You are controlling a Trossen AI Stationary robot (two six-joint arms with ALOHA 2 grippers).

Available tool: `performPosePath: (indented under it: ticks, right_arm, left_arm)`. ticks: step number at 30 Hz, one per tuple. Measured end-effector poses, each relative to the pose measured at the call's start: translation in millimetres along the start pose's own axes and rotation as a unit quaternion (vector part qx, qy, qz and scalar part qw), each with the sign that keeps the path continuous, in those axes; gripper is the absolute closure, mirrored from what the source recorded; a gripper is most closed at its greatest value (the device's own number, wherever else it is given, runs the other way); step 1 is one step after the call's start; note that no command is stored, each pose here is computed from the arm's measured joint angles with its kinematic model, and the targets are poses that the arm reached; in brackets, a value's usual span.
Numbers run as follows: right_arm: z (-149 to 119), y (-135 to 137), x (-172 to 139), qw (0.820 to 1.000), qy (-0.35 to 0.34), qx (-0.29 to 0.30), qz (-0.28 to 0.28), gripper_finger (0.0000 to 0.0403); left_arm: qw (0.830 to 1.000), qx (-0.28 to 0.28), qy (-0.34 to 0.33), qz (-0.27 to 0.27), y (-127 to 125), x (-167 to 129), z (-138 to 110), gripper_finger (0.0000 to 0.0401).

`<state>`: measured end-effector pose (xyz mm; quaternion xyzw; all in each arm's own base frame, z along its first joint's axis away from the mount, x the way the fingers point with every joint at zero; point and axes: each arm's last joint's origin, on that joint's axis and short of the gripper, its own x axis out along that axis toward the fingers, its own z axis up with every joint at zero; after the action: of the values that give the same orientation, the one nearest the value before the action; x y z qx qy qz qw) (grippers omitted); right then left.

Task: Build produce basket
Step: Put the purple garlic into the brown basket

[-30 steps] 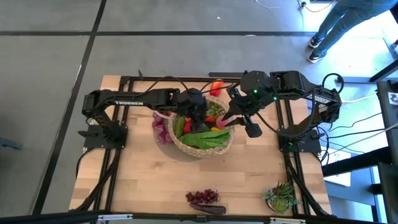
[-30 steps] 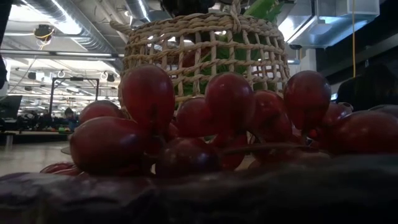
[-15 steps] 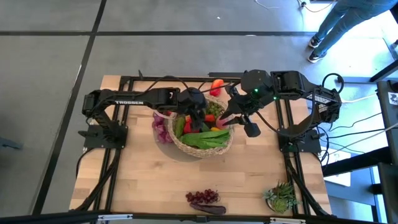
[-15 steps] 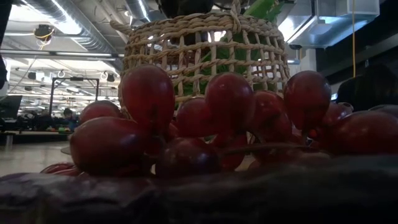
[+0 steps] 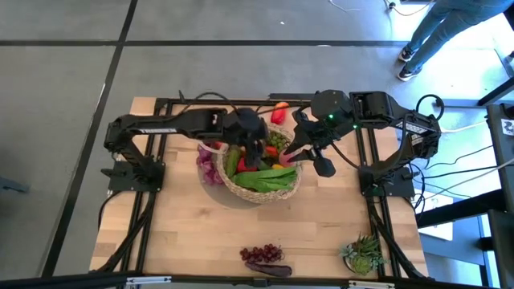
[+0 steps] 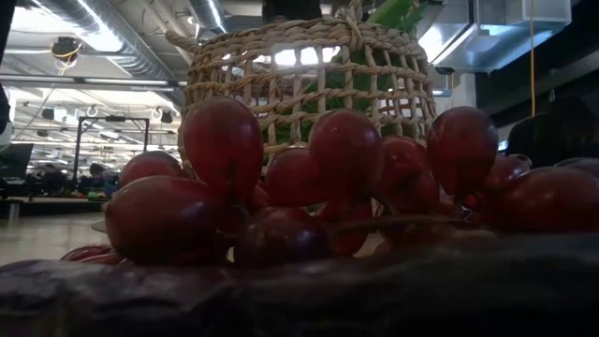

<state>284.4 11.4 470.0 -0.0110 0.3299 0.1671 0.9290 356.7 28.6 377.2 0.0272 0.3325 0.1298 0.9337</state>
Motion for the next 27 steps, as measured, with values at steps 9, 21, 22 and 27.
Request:
performPosePath:
  ticks: [9,21,22,27]
  right_arm:
    - [-1,0,0,1.000,0.004,0.001,0.001,0.0305]
    - [-9,3,0,0.999,0.045,0.001,0.026,0.0305]
    - [-10,3,0,0.998,0.049,0.000,0.033,0.0305]
    - [-12,5,-1,0.997,0.056,-0.005,0.054,0.0305]
  left_arm:
    - [0.998,-0.063,0.017,-0.009,7,-72,31,0.0250]
    - [0.955,-0.199,0.219,0.022,-16,-103,-7,0.0249]
    - [0.956,-0.187,0.224,0.005,-23,-104,-9,0.0250]
    - [0.962,-0.118,0.240,-0.055,-57,-126,-22,0.0249]
